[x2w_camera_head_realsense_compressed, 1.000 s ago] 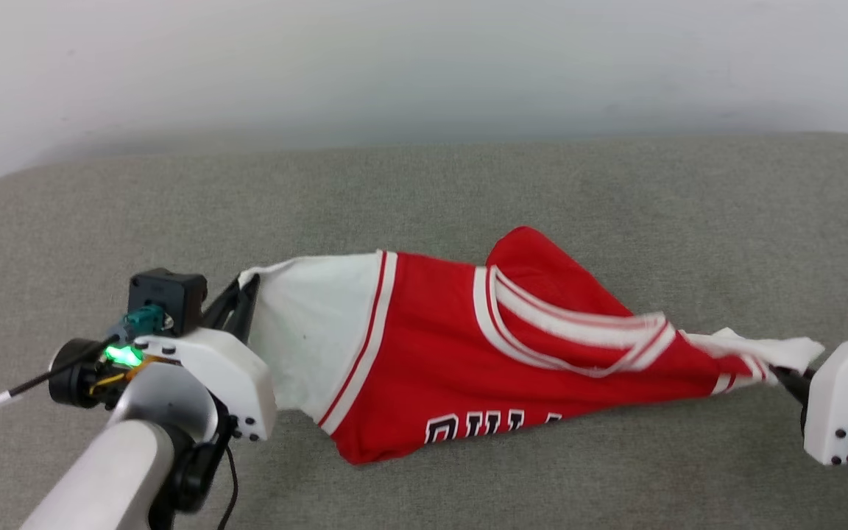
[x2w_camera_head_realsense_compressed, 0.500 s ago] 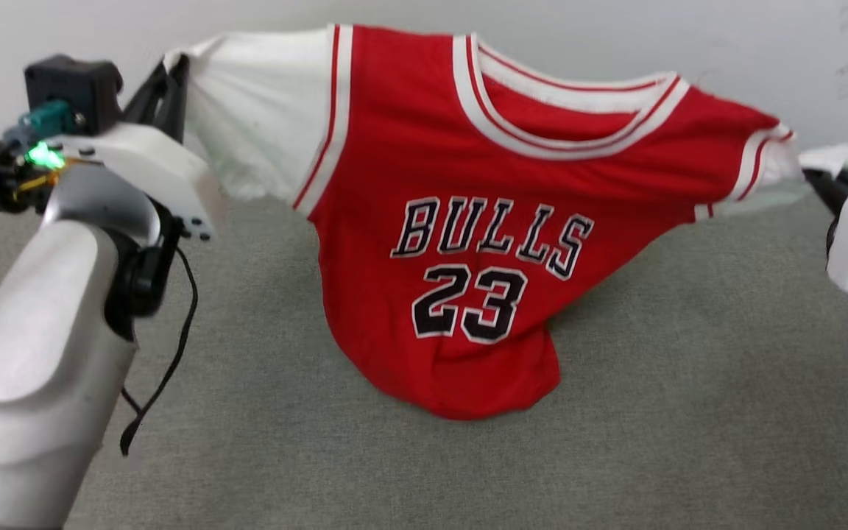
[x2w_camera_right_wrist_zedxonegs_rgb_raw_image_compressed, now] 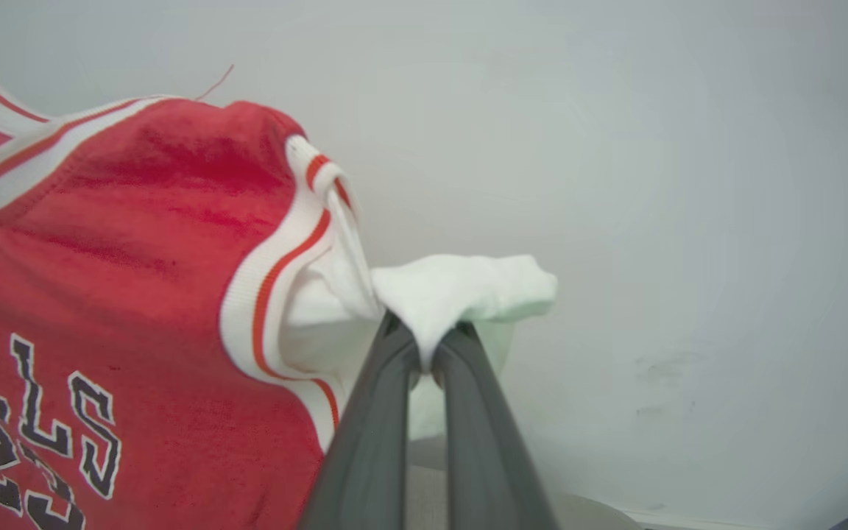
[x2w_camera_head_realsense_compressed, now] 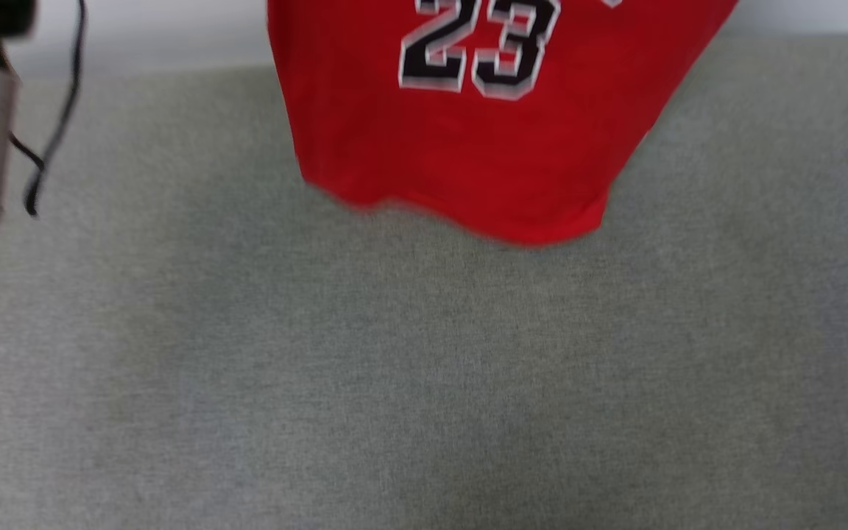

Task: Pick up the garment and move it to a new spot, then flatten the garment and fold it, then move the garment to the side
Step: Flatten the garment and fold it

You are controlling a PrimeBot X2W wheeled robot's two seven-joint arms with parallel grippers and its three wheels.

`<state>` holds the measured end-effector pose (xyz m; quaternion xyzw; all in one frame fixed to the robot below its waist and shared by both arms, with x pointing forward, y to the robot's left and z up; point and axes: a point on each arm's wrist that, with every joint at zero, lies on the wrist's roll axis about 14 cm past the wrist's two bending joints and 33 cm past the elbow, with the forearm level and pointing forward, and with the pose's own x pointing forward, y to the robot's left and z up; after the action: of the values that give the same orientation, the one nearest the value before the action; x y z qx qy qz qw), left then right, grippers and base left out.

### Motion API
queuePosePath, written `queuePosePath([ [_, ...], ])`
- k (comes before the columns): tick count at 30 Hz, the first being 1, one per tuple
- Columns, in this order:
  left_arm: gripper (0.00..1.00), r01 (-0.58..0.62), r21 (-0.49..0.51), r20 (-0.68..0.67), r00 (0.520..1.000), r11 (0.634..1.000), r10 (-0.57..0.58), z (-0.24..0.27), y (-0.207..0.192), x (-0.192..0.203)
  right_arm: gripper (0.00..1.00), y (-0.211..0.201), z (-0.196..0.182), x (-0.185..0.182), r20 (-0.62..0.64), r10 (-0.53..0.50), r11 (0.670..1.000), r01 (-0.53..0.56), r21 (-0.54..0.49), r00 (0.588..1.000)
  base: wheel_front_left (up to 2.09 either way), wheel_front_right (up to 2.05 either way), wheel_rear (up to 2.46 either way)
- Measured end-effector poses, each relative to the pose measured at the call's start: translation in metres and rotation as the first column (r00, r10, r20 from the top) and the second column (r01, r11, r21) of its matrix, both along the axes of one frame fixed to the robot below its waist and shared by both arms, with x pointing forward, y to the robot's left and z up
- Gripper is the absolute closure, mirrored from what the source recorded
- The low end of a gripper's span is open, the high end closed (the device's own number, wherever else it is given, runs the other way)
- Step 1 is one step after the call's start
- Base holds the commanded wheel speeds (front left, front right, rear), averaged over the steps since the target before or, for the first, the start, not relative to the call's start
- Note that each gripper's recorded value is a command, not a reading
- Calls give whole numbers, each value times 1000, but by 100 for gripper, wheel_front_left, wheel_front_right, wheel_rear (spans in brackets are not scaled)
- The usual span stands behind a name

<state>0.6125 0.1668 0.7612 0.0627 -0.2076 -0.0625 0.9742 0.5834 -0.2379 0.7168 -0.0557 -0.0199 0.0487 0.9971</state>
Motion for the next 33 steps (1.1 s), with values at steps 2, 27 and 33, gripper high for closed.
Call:
queuePosePath([
  [2, 100, -6, 12, 23, 1000, 1000, 5, 2, 0, 15, 100, 3, 6, 16, 44, 5, 1000, -4, -11, 999, 0, 0, 0],
  [27, 100, -2, -73, -130, 992, 997, -8, -151, -1, 130, 100, 33, -121, 136, -47, 86, 996, -86, -3, 995, 0, 0, 0],
  [33, 100, -8, -130, -198, 980, 992, -18, -182, 5, 117, 100, 32, -150, 124, -117, 92, 996, -90, 27, 989, 0, 0, 0],
])
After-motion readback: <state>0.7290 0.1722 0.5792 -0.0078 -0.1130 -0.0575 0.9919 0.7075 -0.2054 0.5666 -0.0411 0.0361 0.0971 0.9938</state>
